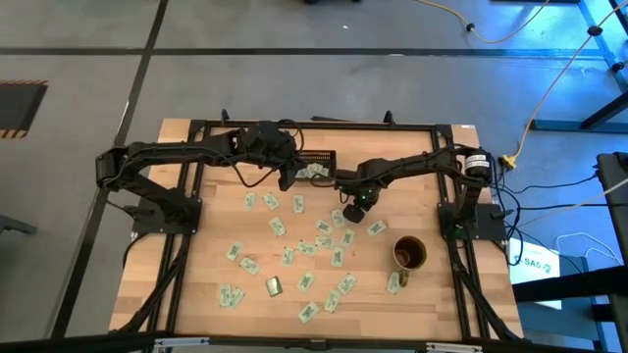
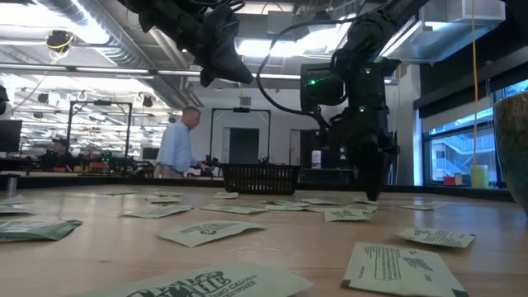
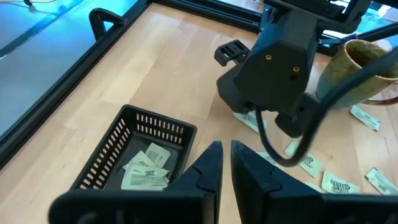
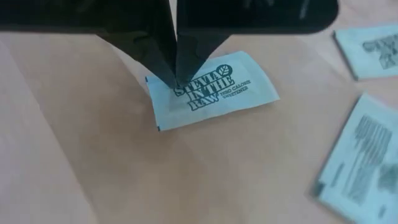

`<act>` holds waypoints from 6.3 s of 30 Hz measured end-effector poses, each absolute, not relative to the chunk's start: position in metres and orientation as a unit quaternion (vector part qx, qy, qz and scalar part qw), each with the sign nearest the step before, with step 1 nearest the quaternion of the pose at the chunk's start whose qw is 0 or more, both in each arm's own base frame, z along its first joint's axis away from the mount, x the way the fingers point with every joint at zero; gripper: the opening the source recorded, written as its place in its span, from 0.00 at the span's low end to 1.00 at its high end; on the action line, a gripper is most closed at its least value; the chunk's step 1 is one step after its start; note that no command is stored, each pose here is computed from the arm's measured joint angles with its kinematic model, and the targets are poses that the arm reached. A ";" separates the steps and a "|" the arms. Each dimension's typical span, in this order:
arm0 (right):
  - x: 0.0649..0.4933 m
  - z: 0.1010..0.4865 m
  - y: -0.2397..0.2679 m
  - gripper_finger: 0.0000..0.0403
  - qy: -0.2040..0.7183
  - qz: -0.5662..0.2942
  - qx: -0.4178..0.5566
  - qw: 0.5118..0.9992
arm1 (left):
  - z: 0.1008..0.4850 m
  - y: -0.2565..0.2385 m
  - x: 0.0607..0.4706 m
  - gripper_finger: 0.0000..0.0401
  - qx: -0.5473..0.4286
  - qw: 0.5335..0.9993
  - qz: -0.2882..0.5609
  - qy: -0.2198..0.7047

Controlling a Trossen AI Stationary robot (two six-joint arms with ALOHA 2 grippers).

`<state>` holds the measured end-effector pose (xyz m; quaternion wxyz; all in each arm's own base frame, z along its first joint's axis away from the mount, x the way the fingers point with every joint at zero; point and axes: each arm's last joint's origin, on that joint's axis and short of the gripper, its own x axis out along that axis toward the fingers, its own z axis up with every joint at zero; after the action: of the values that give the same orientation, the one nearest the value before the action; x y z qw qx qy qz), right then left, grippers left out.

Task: Pick and place Stevia / Truvia into bins
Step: Put the white stevia packet into the black bin

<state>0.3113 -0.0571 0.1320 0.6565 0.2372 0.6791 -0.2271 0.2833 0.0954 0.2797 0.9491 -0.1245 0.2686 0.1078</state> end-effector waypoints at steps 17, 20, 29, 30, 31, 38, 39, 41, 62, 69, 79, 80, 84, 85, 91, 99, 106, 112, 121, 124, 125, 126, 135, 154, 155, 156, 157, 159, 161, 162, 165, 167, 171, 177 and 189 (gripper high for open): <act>0.312 0.132 -0.058 0.06 0.677 -0.232 0.232 0.659 | 0.280 0.095 0.283 0.07 -0.124 0.949 0.108 0.269; 0.312 0.132 -0.058 0.11 0.677 -0.225 0.227 0.664 | 0.280 0.095 0.283 0.07 -0.124 0.949 0.108 0.269; 0.314 0.131 -0.058 0.25 0.671 -0.225 0.226 0.669 | 0.280 0.095 0.283 0.07 -0.124 0.949 0.108 0.269; 0.314 0.130 -0.058 0.26 0.673 -0.226 0.225 0.668 | 0.280 0.095 0.283 0.07 -0.124 0.949 0.108 0.269; 0.315 0.128 -0.058 0.26 0.674 -0.226 0.224 0.666 | 0.280 0.095 0.283 0.07 -0.124 0.949 0.108 0.269; 0.316 0.121 -0.059 0.18 0.685 -0.232 0.222 0.654 | 0.280 0.095 0.283 0.07 -0.124 0.949 0.108 0.269; 0.316 0.121 -0.059 0.16 0.684 -0.233 0.224 0.654 | 0.280 0.095 0.283 0.07 -0.124 0.949 0.108 0.269; 0.316 0.122 -0.059 0.13 0.681 -0.238 0.228 0.654 | 0.280 0.095 0.283 0.07 -0.124 0.949 0.108 0.269; 0.326 0.194 -0.064 0.01 0.665 -0.205 0.200 0.690 | 0.271 0.097 0.277 0.07 -0.129 0.933 0.112 0.318; 0.347 0.232 -0.082 0.01 0.575 -0.210 0.183 0.770 | 0.266 0.094 0.272 0.07 -0.138 0.919 0.112 0.352; 0.374 0.232 -0.110 0.01 0.463 -0.209 0.148 0.848 | 0.254 0.089 0.259 0.07 -0.184 0.872 0.125 0.435; 0.376 0.228 -0.113 0.01 0.463 -0.213 0.143 0.849 | 0.253 0.089 0.258 0.07 -0.189 0.869 0.127 0.440; 0.382 0.209 -0.128 0.01 0.470 -0.223 0.129 0.844 | 0.253 0.089 0.258 0.07 -0.200 0.866 0.133 0.439; 0.383 0.204 -0.131 0.01 0.476 -0.224 0.129 0.841 | 0.253 0.088 0.258 0.07 -0.200 0.866 0.133 0.438; 0.385 0.183 -0.139 0.01 0.498 -0.229 0.135 0.825 | 0.253 0.087 0.259 0.07 -0.198 0.866 0.133 0.439; 0.386 0.182 -0.139 0.01 0.501 -0.224 0.128 0.826 | 0.253 0.088 0.258 0.07 -0.191 0.866 0.145 0.439; 0.386 0.182 -0.140 0.09 0.501 -0.224 0.128 0.826 | 0.253 0.089 0.258 0.07 -0.183 0.865 0.159 0.439; 0.385 0.183 -0.139 0.22 0.497 -0.230 0.140 0.825 | 0.253 0.089 0.258 0.07 -0.182 0.865 0.159 0.439; 0.369 0.212 -0.131 0.26 0.505 -0.229 0.147 0.819 | 0.246 0.085 0.248 0.07 -0.189 0.833 0.161 0.495; 0.364 0.226 -0.129 0.26 0.497 -0.227 0.134 0.827 | 0.238 0.081 0.241 0.07 -0.175 0.813 0.167 0.530; 0.362 0.231 -0.128 0.26 0.490 -0.226 0.132 0.832 | 0.234 0.080 0.239 0.07 -0.165 0.806 0.172 0.542; 0.361 0.236 -0.128 0.26 0.485 -0.226 0.130 0.835 | 0.230 0.079 0.236 0.07 -0.154 0.799 0.175 0.555; 0.360 0.246 -0.127 0.26 0.462 -0.226 0.120 0.849 | 0.194 0.070 0.220 0.07 -0.132 0.763 0.188 0.604; 0.361 0.245 -0.127 0.26 0.462 -0.226 0.120 0.849 | 0.161 0.069 0.203 0.09 -0.246 0.712 0.307 0.581; 0.361 0.245 -0.127 0.26 0.461 -0.225 0.120 0.850 | 0.160 0.068 0.202 0.10 -0.250 0.709 0.311 0.581; 0.361 0.245 -0.127 0.26 0.461 -0.225 0.120 0.850 | 0.158 0.068 0.200 0.11 -0.253 0.706 0.314 0.582; 0.361 0.245 -0.127 0.26 0.462 -0.225 0.120 0.850 | 0.157 0.068 0.199 0.12 -0.255 0.704 0.316 0.583; 0.361 0.245 -0.127 0.26 0.462 -0.225 0.120 0.850 | 0.155 0.067 0.198 0.15 -0.259 0.702 0.319 0.581; 0.361 0.245 -0.127 0.26 0.461 -0.225 0.120 0.850 | 0.154 0.067 0.198 0.17 -0.263 0.700 0.324 0.579; 0.361 0.245 -0.127 0.26 0.461 -0.226 0.120 0.850 | 0.154 0.067 0.198 0.18 -0.262 0.700 0.326 0.579; 0.361 0.245 -0.127 0.26 0.461 -0.226 0.120 0.850 | 0.154 0.067 0.198 0.20 -0.262 0.702 0.326 0.577; 0.361 0.245 -0.127 0.26 0.461 -0.226 0.120 0.850 | 0.154 0.067 0.198 0.22 -0.261 0.702 0.326 0.577; 0.361 0.245 -0.127 0.26 0.462 -0.226 0.120 0.849 | 0.154 0.067 0.198 0.25 -0.265 0.701 0.329 0.574; 0.361 0.245 -0.127 0.26 0.462 -0.226 0.121 0.849 | 0.153 0.068 0.203 0.27 -0.280 0.711 0.322 0.559; 0.362 0.245 -0.127 0.26 0.462 -0.225 0.120 0.849 | 0.130 0.072 0.213 0.26 -0.275 0.688 0.327 0.587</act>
<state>0.3615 -0.1267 0.2451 0.8494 0.1203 0.4620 -0.2250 0.2133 0.0715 0.1303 0.6877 -0.2753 0.5866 0.3274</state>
